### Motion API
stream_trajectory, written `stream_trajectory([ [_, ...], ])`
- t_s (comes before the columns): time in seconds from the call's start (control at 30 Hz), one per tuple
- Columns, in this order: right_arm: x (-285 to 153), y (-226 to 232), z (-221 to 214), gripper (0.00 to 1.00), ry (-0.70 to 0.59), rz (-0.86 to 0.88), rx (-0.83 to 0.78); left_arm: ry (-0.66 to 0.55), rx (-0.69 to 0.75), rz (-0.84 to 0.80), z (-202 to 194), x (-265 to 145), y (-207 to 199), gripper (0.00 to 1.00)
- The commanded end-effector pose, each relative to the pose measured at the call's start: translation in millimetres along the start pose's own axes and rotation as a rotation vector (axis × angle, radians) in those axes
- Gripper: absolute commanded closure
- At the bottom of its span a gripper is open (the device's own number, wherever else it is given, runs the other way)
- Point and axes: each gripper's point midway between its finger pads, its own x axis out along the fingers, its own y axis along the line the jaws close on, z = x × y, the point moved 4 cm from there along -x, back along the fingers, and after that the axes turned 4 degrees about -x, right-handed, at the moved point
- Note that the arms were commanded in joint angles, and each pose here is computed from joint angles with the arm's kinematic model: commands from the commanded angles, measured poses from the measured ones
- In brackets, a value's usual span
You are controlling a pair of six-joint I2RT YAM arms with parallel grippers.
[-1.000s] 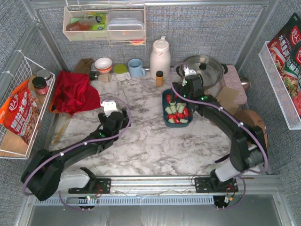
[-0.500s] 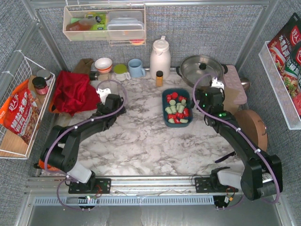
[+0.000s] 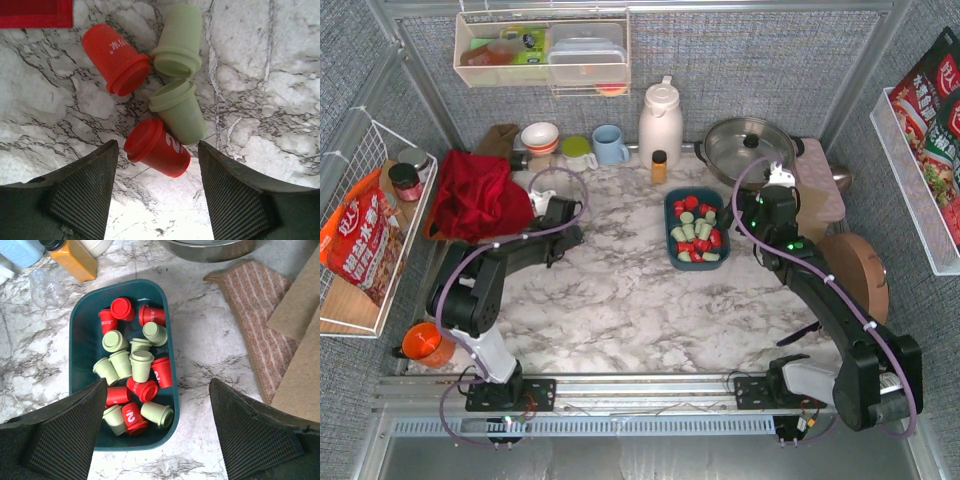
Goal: Mix the coffee capsules in the storage basket
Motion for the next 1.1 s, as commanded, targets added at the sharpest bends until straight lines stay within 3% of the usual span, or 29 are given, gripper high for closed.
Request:
stream_trajectory([
  [0.0, 1, 8, 8, 0.13, -0.033, 0.049, 0.018, 0.051, -0.003, 0.030, -9, 5, 5, 0.28],
  [0.33, 2, 11, 6, 0.14, -0.023, 0.065, 0.020, 0.087, 0.030, 0.083, -20, 11, 19, 0.40],
  [0.5, 5, 12, 5, 0.14, -0.010, 0.070, 0.022, 0.114, 0.059, 0.073, -26, 9, 22, 0.53],
  [0.67, 5, 13, 4, 0.15, -0.003, 0.076, 0.022, 0.101, 0.062, 0.050, -23, -2, 24, 0.54],
  [0.9, 5, 21, 3, 0.18, 0.023, 0.125, 0.027, 0.018, 0.108, -0.151, -6, -41, 5, 0.54],
  [1.07, 0, 35, 5, 0.21, 0.038, 0.193, 0.021, -0.111, 0.212, -0.375, -3, -82, -24, 0.55],
])
